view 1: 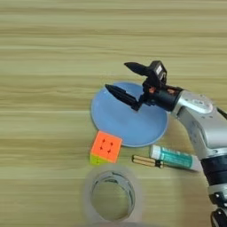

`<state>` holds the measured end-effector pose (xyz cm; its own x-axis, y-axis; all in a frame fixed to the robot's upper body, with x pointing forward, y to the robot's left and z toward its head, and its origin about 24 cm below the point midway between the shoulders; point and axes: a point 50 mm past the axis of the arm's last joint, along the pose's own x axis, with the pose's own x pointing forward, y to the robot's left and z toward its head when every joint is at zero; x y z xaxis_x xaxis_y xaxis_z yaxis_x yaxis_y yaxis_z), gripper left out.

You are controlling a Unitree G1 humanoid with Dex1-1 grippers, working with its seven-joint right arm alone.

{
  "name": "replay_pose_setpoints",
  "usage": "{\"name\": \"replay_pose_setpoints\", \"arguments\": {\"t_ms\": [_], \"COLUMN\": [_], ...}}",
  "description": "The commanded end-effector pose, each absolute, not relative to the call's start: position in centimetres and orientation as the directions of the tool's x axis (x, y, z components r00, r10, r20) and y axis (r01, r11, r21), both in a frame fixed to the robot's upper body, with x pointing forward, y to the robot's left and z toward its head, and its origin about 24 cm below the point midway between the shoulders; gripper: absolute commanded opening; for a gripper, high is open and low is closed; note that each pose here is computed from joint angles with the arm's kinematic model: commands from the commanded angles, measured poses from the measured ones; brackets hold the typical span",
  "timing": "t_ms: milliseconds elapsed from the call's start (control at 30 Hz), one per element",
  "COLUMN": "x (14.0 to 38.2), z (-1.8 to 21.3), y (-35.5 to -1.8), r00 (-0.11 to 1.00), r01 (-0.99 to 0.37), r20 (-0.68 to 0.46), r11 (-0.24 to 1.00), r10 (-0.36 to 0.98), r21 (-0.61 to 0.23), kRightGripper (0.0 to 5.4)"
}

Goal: Move the objects on the table

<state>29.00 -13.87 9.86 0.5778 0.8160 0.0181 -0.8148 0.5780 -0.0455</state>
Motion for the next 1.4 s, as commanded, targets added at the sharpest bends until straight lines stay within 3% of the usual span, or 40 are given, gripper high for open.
{"name": "replay_pose_setpoints", "arguments": {"t_ms": [33,233,567,833,1133,1400], "x": [27.9,25.6,24.4,22.3,20.2,19.7], "z": [13.3,13.2,12.4,13.5,13.5,12.6], "y": [-14.1,-14.5,-17.1,-18.4,-18.0,-17.4], "r00": [0.523,0.447,0.418,0.317,0.190,0.138], "r01": [-0.834,-0.878,-0.901,-0.942,-0.978,-0.989], "r20": [0.103,0.072,-0.010,-0.069,-0.194,-0.279], "r11": [0.533,0.453,0.414,0.306,0.169,0.118], "r10": [0.846,0.891,0.908,0.946,0.962,0.950], "r21": [-0.144,-0.157,-0.131,-0.136,-0.123,-0.089], "kRightGripper": [5.39,5.39,5.39,5.39,5.39,5.39]}}
